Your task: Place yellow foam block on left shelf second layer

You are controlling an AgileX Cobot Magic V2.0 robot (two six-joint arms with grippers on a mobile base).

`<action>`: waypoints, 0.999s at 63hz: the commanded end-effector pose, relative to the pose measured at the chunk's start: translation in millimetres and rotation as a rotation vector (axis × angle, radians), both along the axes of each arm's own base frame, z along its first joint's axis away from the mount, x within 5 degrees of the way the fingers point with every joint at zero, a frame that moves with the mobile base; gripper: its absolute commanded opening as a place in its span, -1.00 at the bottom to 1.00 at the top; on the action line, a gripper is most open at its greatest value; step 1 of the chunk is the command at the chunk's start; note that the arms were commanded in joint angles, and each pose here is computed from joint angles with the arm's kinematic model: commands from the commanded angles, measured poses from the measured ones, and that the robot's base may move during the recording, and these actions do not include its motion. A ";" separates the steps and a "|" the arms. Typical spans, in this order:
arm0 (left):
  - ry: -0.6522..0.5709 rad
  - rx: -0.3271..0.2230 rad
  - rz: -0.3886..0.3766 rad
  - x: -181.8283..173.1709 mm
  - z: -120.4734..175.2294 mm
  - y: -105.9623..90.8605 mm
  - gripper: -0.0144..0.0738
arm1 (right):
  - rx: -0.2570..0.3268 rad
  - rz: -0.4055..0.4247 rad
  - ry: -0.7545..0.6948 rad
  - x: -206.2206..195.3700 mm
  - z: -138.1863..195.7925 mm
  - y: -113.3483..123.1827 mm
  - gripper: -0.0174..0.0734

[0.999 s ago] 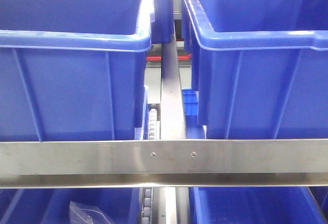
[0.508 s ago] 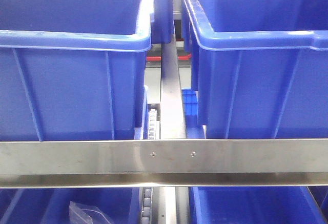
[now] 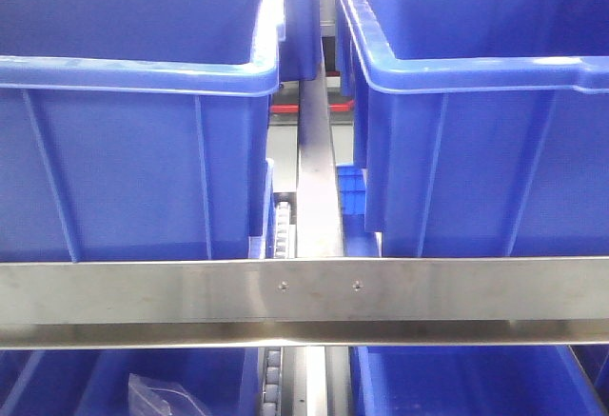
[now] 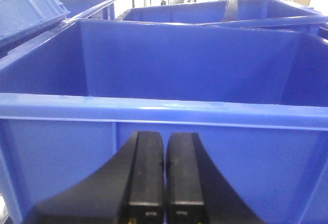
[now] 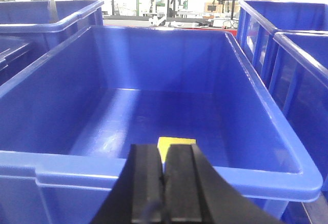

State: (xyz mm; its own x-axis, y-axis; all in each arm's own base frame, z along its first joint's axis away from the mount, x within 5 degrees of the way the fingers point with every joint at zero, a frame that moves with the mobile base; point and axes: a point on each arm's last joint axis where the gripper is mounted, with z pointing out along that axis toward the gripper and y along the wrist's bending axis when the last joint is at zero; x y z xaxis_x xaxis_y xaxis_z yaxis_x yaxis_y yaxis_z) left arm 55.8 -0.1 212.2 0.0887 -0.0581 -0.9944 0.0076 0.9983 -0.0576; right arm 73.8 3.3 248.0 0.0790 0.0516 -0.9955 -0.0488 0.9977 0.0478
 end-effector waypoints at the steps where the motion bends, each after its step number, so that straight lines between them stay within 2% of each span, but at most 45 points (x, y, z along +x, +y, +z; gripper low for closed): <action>1: -0.074 -0.009 -0.001 -1.2 -0.1 0.0 -0.39 | -0.010 -0.011 -0.110 -1.3 17.7 -0.7 -0.50; 17: -0.074 -0.009 -0.001 -1.2 -0.1 0.0 -0.39 | -0.010 -0.011 -0.107 -2.0 13.7 -0.7 -0.50; 41: -0.074 -0.009 -0.001 -1.2 -0.1 0.0 -0.39 | -0.009 -0.009 -0.116 -20.8 -27.8 -1.3 -0.50; 49: -0.074 -0.009 -0.001 -1.2 -0.1 0.0 -0.39 | -0.010 -0.010 -0.084 -19.9 -30.5 -1.4 -0.50; 57: -0.074 -0.009 -0.001 -1.2 -0.1 0.0 -0.39 | -0.002 -0.012 -0.171 -22.2 -23.0 -1.6 -0.50; 63: -0.074 -0.009 -0.001 -1.2 -0.1 0.0 -0.39 | -0.001 -0.012 -0.179 -22.4 -22.3 -1.7 -0.50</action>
